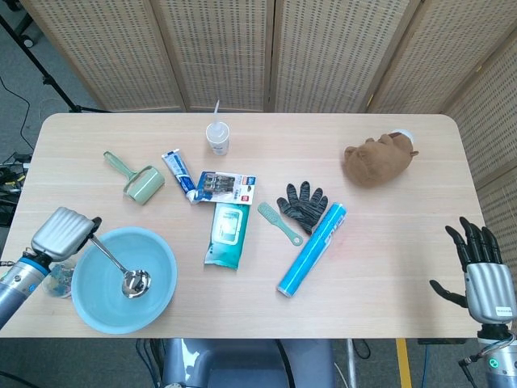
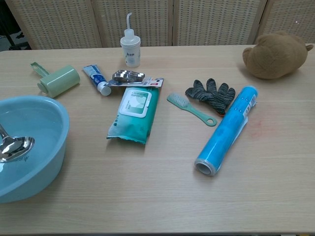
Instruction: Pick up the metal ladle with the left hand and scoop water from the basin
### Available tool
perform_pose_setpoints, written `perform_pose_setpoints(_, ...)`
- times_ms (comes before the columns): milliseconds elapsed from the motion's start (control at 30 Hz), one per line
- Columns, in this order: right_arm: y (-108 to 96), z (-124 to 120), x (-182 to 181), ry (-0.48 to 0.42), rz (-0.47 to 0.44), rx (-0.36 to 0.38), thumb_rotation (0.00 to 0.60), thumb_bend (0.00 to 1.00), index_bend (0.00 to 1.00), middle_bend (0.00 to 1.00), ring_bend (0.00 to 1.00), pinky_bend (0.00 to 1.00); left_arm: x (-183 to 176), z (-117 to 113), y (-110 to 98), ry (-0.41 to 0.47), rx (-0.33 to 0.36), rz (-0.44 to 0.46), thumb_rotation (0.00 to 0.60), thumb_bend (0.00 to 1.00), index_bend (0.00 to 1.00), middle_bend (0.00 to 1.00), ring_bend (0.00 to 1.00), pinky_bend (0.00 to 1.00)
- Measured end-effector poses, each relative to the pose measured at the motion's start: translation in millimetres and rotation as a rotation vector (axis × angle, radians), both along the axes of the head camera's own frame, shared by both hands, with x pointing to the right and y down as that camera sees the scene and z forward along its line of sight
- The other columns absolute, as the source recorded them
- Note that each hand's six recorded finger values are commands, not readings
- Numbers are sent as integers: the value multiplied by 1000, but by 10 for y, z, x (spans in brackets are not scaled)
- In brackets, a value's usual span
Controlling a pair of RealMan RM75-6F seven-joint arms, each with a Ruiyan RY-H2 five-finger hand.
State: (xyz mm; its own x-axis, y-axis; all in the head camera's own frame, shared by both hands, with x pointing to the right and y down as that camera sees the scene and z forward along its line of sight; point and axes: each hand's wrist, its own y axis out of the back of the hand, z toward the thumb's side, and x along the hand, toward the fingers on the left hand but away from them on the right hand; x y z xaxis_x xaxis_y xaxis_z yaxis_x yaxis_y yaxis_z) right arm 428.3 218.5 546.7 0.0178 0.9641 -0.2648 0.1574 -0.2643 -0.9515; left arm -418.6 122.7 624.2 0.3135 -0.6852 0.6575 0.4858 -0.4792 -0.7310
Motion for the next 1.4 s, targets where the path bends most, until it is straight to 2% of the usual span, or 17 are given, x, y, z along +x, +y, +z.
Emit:
perform_pose_setpoints(200, -8, -15, 19, -1, 12, 3, 600, 0, 95, 0, 0, 0, 270, 138, 109, -89, -54, 77, 600, 605, 903, 925, 810, 802)
perform_pose_setpoints(300, -12, -24, 26, -4, 14, 2, 600, 0, 95, 0, 0, 0, 369, 234, 152, -105, -92, 84, 600, 606, 903, 925, 810, 802)
perform_pose_setpoints(467, -21, -43, 38, -8, 19, 6, 600, 0, 95, 0, 0, 0, 466, 352, 169, -126, -116, 91, 600, 609, 904, 925, 810, 802)
perform_pose_setpoints(633, -30, -58, 54, -10, 23, 8, 600, 0, 95, 0, 0, 0, 563, 442, 58, -132, -96, 74, 600, 610, 905, 925, 810, 802)
perform_pose_setpoints(933, -48, -60, 77, -11, 33, 14, 600, 0, 95, 0, 0, 0, 689, 432, -132, -108, -33, 56, 600, 613, 905, 925, 810, 802)
perform_pose_setpoints(1167, -45, -64, 76, -11, 33, 16, 600, 0, 95, 0, 0, 0, 743, 278, -169, 1, -11, 10, 600, 611, 905, 925, 810, 802)
perform_pose_setpoints(1300, -40, -62, 64, -14, 30, 15, 600, 0, 95, 0, 0, 0, 701, 17, -178, 96, 7, -7, 600, 610, 905, 925, 810, 802)
perform_pose_setpoints(1400, -43, -74, 55, -14, 29, 22, 600, 0, 95, 0, 0, 0, 627, -202, -178, 129, 31, 3, 600, 608, 905, 925, 810, 802)
